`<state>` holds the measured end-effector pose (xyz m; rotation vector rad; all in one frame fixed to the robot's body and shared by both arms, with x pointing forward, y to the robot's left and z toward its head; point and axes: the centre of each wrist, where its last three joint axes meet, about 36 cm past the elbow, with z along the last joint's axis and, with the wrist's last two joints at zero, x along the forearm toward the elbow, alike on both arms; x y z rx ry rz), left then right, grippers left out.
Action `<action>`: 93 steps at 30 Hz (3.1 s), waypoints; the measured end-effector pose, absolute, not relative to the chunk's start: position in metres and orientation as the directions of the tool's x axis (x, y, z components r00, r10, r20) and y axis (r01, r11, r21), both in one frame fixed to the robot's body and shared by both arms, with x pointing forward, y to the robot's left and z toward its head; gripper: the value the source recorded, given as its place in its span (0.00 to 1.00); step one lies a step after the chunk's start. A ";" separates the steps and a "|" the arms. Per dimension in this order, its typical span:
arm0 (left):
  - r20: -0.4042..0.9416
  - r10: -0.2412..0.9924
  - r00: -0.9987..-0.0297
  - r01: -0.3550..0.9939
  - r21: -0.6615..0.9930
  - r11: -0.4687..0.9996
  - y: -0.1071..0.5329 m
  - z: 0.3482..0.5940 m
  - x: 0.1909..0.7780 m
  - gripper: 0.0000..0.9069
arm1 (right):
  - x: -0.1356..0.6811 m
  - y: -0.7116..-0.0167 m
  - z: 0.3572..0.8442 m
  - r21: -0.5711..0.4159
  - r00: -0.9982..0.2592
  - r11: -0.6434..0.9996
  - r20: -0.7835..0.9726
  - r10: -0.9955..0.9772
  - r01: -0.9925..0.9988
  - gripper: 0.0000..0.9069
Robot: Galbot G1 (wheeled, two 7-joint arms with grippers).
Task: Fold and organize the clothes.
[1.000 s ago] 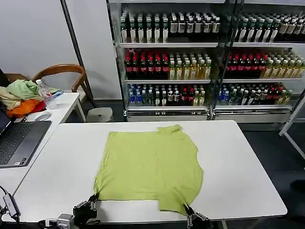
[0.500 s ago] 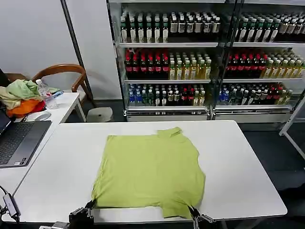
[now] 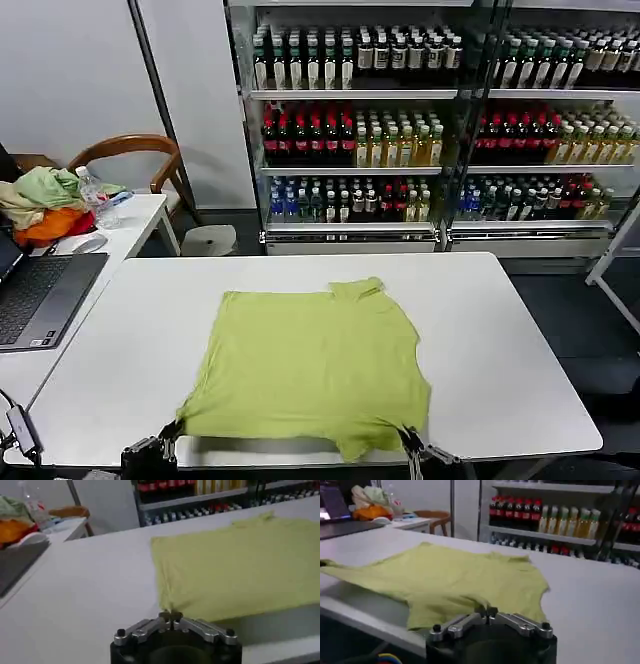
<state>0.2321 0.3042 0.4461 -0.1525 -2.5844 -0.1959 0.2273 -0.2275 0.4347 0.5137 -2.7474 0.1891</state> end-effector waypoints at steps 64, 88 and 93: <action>0.430 0.115 -0.896 0.150 0.050 0.987 0.317 0.383 0.384 1.00 | 0.372 -0.212 0.386 -0.063 -0.903 0.959 0.358 -0.238 -0.278 1.00; 0.468 0.104 -0.877 0.127 0.017 0.992 0.315 0.391 0.357 1.00 | 0.319 -0.236 0.392 -0.087 -0.867 0.960 0.457 -0.198 -0.266 1.00; 0.489 0.100 -0.867 0.124 0.016 0.992 0.314 0.386 0.360 0.04 | 0.314 -0.234 0.389 -0.076 -0.859 0.961 0.471 -0.200 -0.266 0.19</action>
